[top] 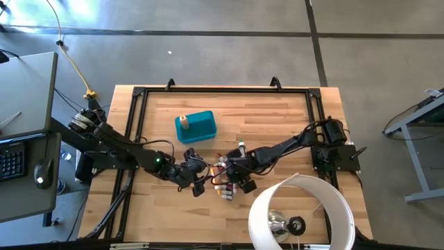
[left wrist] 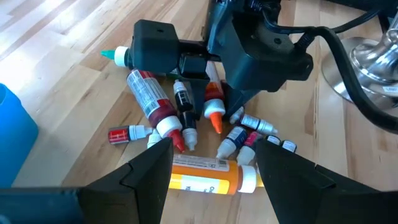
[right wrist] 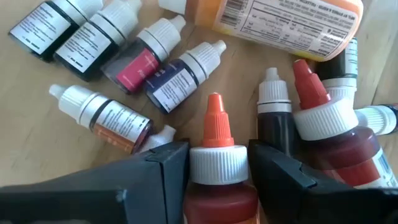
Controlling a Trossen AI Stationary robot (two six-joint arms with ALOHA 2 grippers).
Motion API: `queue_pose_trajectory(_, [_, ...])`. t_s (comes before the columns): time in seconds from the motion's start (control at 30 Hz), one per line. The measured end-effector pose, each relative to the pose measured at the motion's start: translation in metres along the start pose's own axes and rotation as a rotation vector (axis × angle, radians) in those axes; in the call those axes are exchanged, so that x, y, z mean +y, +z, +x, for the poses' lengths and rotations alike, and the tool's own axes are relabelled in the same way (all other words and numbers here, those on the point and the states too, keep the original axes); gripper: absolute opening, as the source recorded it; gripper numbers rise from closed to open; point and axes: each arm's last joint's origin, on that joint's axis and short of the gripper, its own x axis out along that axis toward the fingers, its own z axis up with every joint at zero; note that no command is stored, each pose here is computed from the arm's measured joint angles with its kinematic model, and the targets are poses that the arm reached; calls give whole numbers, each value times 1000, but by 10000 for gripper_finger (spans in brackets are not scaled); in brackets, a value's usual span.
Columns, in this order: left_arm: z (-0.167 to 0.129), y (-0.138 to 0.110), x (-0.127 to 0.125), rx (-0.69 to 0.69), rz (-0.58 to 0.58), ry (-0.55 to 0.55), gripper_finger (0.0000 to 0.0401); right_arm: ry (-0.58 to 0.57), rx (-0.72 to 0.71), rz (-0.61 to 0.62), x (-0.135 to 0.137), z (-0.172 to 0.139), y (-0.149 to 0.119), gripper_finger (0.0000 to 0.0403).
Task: Pick & Place food coloring
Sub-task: Put the large orange food coloring bottle into the blue bin
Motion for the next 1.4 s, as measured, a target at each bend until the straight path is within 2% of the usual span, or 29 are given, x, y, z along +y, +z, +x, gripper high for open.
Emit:
queue_pose_trajectory(0.3, [0, 0, 0, -2, -7, 2, 227, -37, -7, -4, 0, 0, 1, 118])
queue_pose_trajectory(0.4, [0, 2, 0, -22, -84, 12, 227, -59, -13, -8, 2, -3, 3, 117])
queue_pose_trajectory(0.57, [-17, 15, 4, -67, -108, 28, 227, -149, -76, -3, -2, -32, 13, 125])
queue_pose_trajectory(0.73, [-45, 30, 16, -93, -47, 102, 227, -227, -310, 40, -18, -82, 31, 132])
queue_pose_trajectory(0.9, [-76, 49, 29, -161, -14, 155, 227, -339, -778, 94, -50, -112, 44, 116])
queue_pose_trajectory(1.0, [-91, 55, 36, -201, -5, 157, 227, -395, -938, 94, -70, -106, 34, 119])
queue_pose_trajectory(1.13, [-107, 58, 45, -224, -2, 149, 227, -509, -1059, 150, -102, -93, 20, 128])
queue_pose_trajectory(1.3, [-119, 62, 52, -278, 16, 213, 227, -417, -1044, 288, -139, -55, 13, 122])
queue_pose_trajectory(1.4, [-125, 61, 59, -288, 25, 254, 227, -423, -1042, 307, -153, -40, 24, 120])
